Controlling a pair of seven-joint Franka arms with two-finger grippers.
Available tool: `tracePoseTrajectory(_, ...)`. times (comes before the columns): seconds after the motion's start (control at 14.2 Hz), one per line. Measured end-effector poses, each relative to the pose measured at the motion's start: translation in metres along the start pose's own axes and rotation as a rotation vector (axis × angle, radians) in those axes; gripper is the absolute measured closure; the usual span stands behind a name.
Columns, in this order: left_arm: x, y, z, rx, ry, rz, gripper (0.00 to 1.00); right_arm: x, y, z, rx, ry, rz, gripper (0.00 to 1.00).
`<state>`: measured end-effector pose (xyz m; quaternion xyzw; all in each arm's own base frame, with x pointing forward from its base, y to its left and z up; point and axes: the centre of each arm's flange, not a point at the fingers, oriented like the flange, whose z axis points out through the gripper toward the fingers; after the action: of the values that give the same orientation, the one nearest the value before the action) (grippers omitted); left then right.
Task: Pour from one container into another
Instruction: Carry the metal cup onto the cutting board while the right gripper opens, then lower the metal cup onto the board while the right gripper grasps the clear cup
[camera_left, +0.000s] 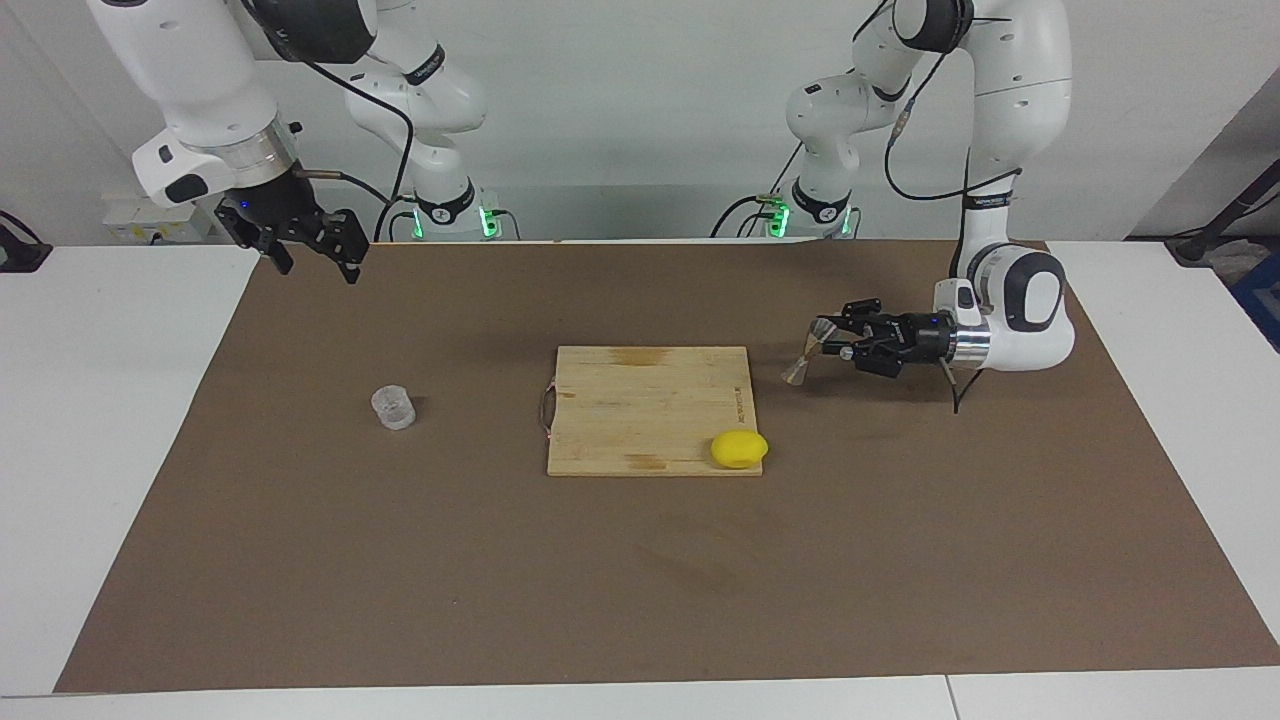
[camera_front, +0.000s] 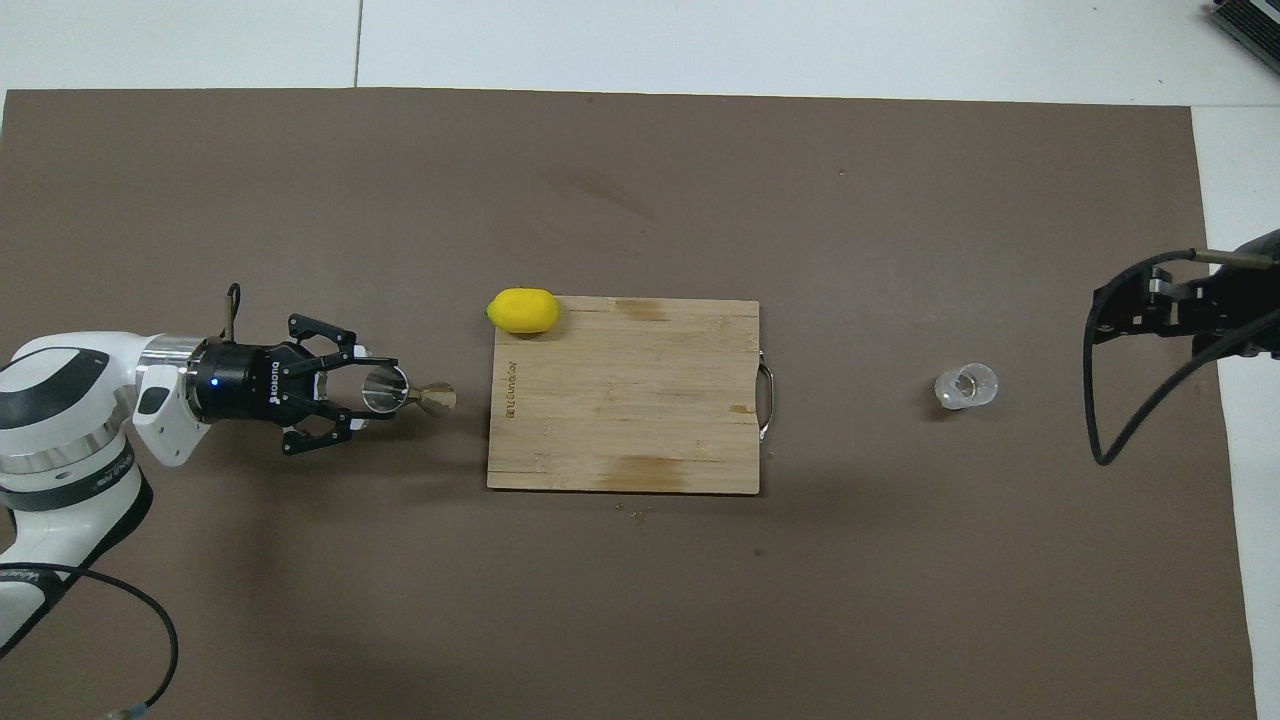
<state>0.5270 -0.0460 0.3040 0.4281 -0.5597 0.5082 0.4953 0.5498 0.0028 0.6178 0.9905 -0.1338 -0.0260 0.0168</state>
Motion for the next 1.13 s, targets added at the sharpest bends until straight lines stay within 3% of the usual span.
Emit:
tracePoseTrajectory(0.42,0.016,0.008,0.099,0.054,-0.054,-0.031,0.49,0.016,0.018,0.03,0.061,-0.072,0.377,0.12)
tracePoseTrajectory(0.7,0.018,0.006,0.156,0.197,-0.072,0.007,0.49,0.033,0.028,0.069,0.132,-0.143,0.64,0.07)
tracePoseTrajectory(1.13,0.004,0.037,0.257,0.378,-0.127,-0.026,0.49,0.067,0.053,0.168,0.234,-0.316,0.936,0.06)
